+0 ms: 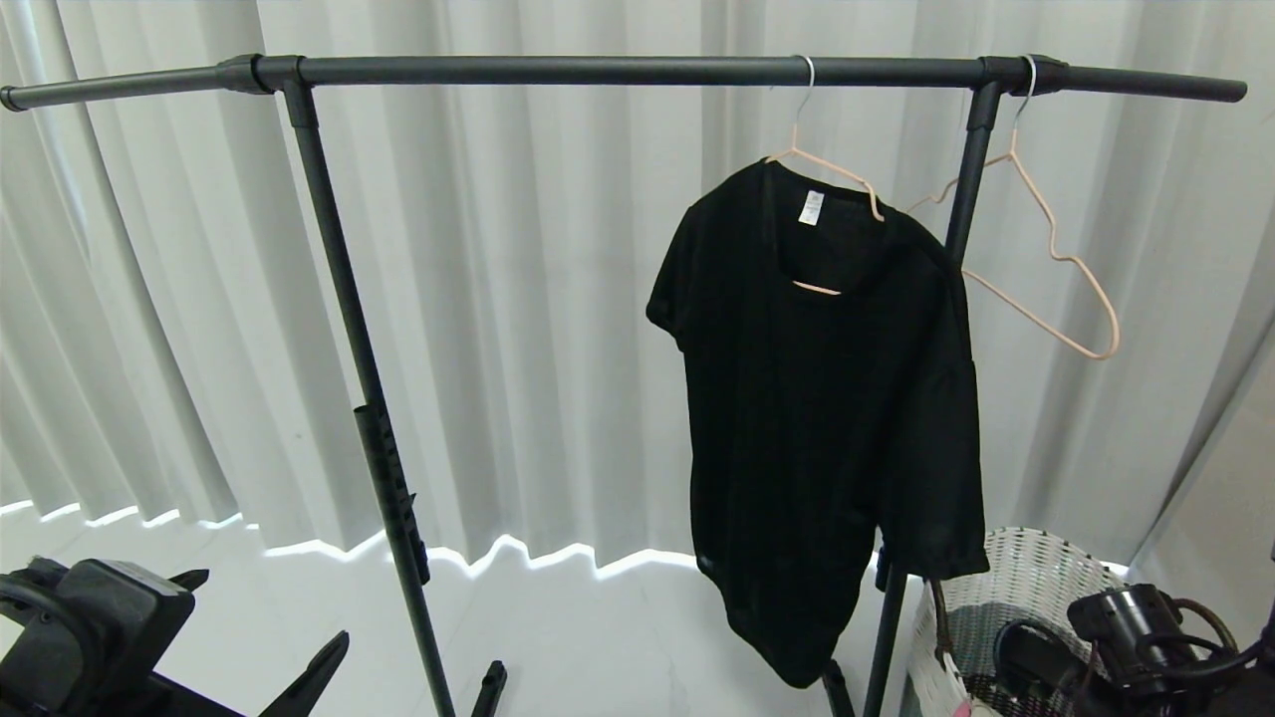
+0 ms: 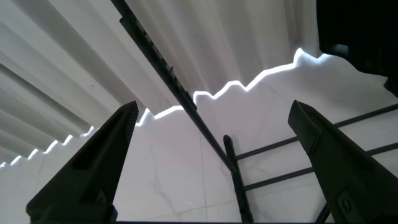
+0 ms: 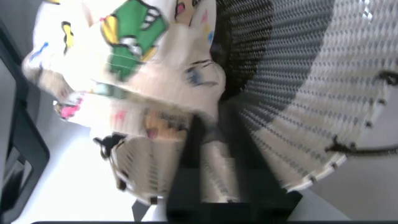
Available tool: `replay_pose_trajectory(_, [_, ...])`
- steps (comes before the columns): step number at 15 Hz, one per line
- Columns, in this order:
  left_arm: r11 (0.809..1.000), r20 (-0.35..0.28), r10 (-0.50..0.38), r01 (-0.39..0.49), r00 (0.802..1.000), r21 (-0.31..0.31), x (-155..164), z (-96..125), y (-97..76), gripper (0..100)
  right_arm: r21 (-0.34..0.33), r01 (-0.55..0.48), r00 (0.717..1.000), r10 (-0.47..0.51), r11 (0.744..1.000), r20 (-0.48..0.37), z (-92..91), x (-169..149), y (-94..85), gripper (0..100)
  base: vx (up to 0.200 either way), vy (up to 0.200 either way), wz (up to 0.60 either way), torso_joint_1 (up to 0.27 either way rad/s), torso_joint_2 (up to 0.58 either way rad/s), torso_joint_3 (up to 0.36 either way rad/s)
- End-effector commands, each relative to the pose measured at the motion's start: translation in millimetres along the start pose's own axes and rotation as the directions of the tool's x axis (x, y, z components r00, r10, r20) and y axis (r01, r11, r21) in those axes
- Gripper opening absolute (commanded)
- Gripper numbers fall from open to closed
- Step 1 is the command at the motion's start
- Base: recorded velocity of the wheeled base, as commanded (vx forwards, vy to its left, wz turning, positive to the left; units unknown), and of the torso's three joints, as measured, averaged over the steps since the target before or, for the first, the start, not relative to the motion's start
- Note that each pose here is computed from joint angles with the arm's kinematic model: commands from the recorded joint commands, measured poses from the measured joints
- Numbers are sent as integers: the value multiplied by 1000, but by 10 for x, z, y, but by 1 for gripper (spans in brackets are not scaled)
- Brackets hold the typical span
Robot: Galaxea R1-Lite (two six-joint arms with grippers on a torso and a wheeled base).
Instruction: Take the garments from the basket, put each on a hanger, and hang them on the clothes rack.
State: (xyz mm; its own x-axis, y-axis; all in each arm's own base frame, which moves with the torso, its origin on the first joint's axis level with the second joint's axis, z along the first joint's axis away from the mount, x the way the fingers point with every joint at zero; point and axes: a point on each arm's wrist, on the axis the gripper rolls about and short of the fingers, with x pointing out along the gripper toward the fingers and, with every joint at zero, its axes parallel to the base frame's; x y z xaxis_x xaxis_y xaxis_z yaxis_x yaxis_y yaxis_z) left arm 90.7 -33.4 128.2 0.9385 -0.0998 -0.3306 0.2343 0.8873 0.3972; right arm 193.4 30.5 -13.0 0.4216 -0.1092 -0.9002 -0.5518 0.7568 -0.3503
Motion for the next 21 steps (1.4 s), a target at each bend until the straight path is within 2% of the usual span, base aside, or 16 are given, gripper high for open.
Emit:
replay_pose_trajectory(1, [1000, 3, 1, -1, 1000, -1, 0, 7, 2, 100, 17, 28, 999, -29, 999, 47, -34, -168, -11, 0, 0, 0, 0, 0, 0, 0])
replay_pose_trajectory(3, [1000, 4, 2, -2, 1000, -3, 1, 11, 3, 100, 26, 78, 985, -81, 997, 150, 60, -352, -63, 0, 0, 0, 0, 0, 0, 0])
replay_pose_trajectory(5, [1000, 3, -2, 2, 1000, 0, 3, 10, 0, 100, 29, 121, 958, -124, 992, 258, 249, -551, -134, 0, 0, 0, 0, 0, 0, 0])
replay_pose_trajectory(8, [1000, 21, 4, -4, 1000, -6, 14, 77, 19, 100, -25, 123, 928, -106, 992, 357, 553, -1105, -198, 0, 0, 0, 0, 0, 0, 0])
replay_pose_trajectory(11, [1000, 23, 3, -3, 1000, -11, 11, 77, 20, 100, -57, 135, 888, -95, 989, 451, 695, -1661, -241, 0, -200, 0, 0, 1, 2, -2])
replay_pose_trajectory(15, [998, 38, -60, 60, 997, -9, 35, 103, 4, 100, -72, 154, 829, -89, 985, 552, 820, -2086, -261, 0, -200, 0, 0, 1, 1, 0])
replay_pose_trajectory(17, [996, 27, -84, 84, 996, -4, 69, 106, -11, 100, -93, 152, 811, -70, 984, 581, 891, -2204, -237, 0, -200, 0, 0, 2, 5, 0])
replay_pose_trajectory(19, [996, 38, -86, 86, 996, -8, 142, 227, 3, 100, -93, 159, 794, -71, 983, 604, 951, -2311, -259, 0, -200, 0, 0, 0, 0, 2])
replay_pose_trajectory(21, [993, 21, -94, 96, 995, -69, 265, 328, -2, 100, -92, 160, 788, -71, 983, 612, 975, -2382, -277, 0, -100, 0, 0, 4, 1, -4])
